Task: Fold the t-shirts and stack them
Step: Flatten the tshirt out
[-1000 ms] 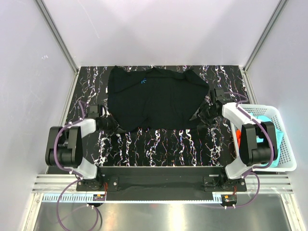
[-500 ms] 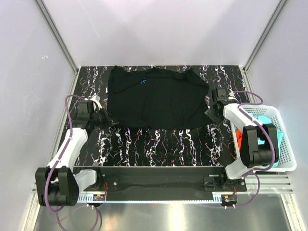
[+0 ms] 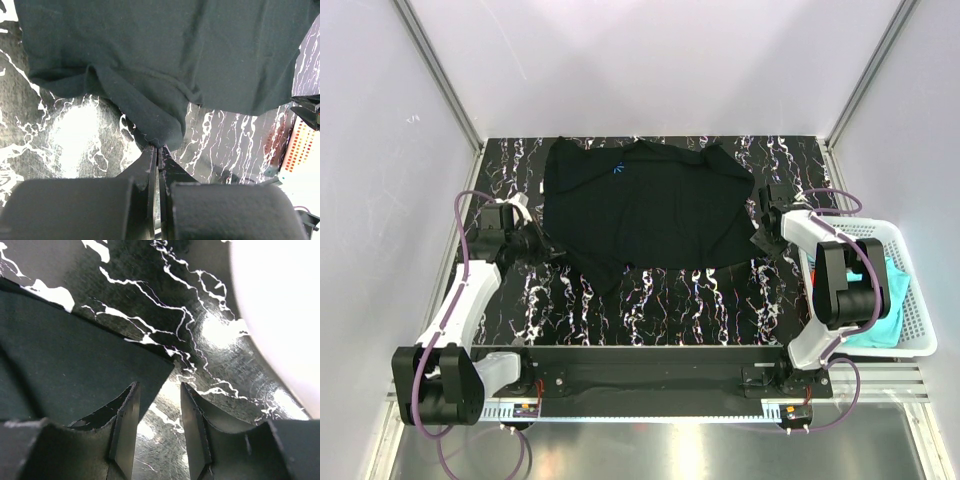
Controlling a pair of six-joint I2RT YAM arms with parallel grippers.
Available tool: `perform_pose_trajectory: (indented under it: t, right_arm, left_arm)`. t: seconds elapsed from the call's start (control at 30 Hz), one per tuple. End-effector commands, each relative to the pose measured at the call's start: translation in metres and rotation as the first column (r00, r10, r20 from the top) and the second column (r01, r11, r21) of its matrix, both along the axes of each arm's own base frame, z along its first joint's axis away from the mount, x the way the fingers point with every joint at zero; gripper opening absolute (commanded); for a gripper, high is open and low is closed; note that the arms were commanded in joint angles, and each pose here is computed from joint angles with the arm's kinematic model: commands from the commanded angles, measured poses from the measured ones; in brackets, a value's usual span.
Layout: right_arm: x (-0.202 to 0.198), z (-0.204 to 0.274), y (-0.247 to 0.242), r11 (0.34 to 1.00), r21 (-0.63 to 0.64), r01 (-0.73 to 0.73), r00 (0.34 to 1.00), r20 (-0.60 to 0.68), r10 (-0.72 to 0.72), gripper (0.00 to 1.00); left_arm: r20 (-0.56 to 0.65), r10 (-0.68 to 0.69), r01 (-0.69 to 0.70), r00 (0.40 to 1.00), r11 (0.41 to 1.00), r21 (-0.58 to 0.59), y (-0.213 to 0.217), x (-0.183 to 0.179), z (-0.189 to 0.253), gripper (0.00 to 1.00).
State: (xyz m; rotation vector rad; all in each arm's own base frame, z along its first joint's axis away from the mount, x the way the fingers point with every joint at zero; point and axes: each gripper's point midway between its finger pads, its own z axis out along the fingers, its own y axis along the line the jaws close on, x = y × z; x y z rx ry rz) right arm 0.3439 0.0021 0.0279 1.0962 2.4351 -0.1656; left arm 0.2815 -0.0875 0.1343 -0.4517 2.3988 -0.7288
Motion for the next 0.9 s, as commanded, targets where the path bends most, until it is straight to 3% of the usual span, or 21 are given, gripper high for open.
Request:
perform_pose_trajectory:
  t: [0.0,0.73,0.83,0.87]
  right_arm:
    - [0.015,0.003,-0.008,0.999,-0.035,0.013,0.999,0.032,-0.012,0.45]
    - [-0.009,-0.034,-0.009,0.993,-0.027,0.117,0.991,-0.058,-0.118,0.43]
    - [-0.005,-0.034,-0.009,0.994,-0.028,0.104,0.993,-0.062,-0.105,0.37]
    - [-0.005,-0.034,-0.009,0.994,-0.027,0.102,0.993,-0.063,-0.103,0.30]
  left_arm:
    - [0.063,-0.023,0.022,0.998,1.000,0.015,0.000,0.013,0.019,0.00]
    - [0.060,-0.051,0.051,0.997,0.999,0.012,-0.003,0.019,0.028,0.00]
    - [0.064,-0.049,0.049,0.997,0.999,0.015,-0.002,0.021,0.030,0.00]
    - [0.064,-0.051,0.050,0.997,0.999,0.017,-0.002,0.021,0.031,0.00]
